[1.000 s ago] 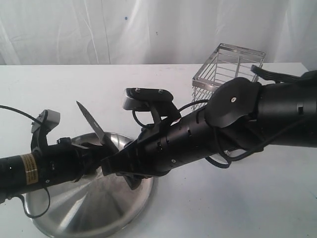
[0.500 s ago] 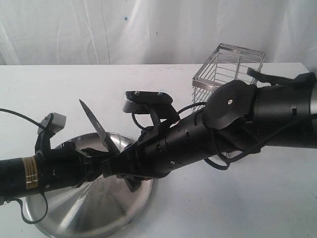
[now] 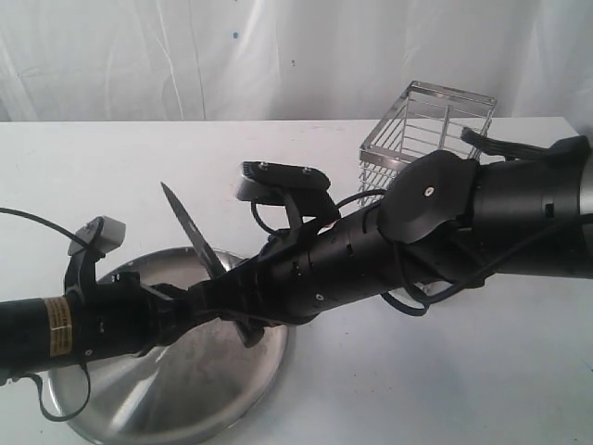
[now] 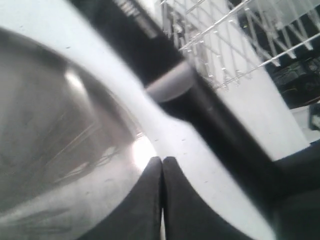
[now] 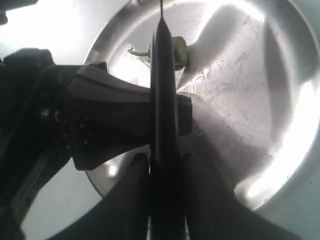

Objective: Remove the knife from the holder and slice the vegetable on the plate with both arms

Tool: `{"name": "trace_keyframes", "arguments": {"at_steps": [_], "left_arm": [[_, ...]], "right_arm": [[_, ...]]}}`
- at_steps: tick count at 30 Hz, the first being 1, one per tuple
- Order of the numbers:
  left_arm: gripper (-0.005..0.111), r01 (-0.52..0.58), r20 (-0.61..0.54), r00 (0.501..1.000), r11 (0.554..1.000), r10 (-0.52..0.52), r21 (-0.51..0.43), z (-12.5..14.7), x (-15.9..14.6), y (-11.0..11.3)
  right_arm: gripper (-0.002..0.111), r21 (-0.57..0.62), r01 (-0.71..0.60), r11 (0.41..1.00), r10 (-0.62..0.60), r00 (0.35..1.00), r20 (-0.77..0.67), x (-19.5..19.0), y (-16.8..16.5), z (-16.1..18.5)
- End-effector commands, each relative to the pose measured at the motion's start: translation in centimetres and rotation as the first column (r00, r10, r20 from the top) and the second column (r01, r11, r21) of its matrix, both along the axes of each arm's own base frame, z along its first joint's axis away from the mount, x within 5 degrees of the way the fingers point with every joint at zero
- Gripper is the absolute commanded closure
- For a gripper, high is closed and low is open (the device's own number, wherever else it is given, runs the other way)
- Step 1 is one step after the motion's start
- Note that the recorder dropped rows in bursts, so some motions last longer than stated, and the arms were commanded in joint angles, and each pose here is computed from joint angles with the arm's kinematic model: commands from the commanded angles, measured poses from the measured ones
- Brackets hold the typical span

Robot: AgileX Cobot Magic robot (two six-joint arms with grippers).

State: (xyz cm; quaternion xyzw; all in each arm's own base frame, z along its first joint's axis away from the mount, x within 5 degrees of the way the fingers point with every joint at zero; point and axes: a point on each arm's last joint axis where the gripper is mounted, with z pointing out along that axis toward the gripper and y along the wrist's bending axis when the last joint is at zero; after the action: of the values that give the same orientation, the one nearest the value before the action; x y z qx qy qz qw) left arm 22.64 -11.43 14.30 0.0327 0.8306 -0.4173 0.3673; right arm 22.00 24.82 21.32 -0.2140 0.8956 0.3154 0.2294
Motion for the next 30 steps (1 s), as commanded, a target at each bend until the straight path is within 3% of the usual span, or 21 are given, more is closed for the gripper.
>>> {"name": "trace_keyframes", "arguments": {"at_steps": [1, 8, 14, 17, 18, 21, 23, 27, 30], "left_arm": [[0.107, -0.042, -0.082, 0.995, 0.989, 0.054, 0.139, -1.2, -0.2, 0.8], [0.107, -0.054, -0.014, 0.998, 0.989, 0.057, 0.136, -0.1, -0.1, 0.9], [0.107, -0.197, 0.125, 0.975, 0.975, 0.184, 0.100, 3.5, 0.4, 4.0], [0.107, -0.349, 0.200, 0.926, 0.929, 0.321, 0.124, 5.8, 0.2, 7.2], [0.107, -0.414, 0.201, 0.903, 0.892, 0.379, 0.178, 6.1, -0.1, 8.7], [0.107, -0.438, 0.185, 0.899, 0.834, 0.398, 0.335, 5.8, -0.8, 10.0], [0.107, -0.413, 0.187, 0.911, 0.808, 0.369, 0.420, 5.5, -1.1, 10.3], [0.107, -0.531, 0.155, 0.846, 0.777, 0.510, 0.339, 6.4, -1.4, 10.9], [0.107, -0.534, 0.156, 0.844, 0.776, 0.514, 0.337, 6.3, -1.3, 10.9]], "right_arm": [[0.108, 0.026, 0.071, 0.997, -0.071, 0.997, 0.011, 0.3, -0.2, 0.5], [0.108, 0.028, 0.092, 0.995, -0.093, 0.995, 0.045, 0.6, -0.3, 0.7], [0.108, 0.046, 0.058, 0.997, -0.064, 0.986, 0.154, 0.5, -0.8, 3.2], [0.108, 0.045, 0.031, 0.999, -0.038, 0.982, 0.183, 0.5, -0.7, 4.5], [0.108, 0.006, -0.022, 1.000, 0.021, 0.989, 0.144, 0.3, -0.4, 4.2], [0.108, -0.069, -0.044, 0.997, 0.042, 0.998, -0.036, 0.0, 0.2, 2.7], [0.108, -0.108, -0.061, 0.992, 0.054, 0.996, -0.067, -0.3, 0.6, 3.0], [0.108, -0.276, 0.000, 0.961, -0.023, 0.996, -0.082, -2.2, 2.7, 0.9], [0.108, -0.285, -0.027, 0.958, 0.003, 0.997, -0.083, -3.6, 4.4, -0.2]]}}
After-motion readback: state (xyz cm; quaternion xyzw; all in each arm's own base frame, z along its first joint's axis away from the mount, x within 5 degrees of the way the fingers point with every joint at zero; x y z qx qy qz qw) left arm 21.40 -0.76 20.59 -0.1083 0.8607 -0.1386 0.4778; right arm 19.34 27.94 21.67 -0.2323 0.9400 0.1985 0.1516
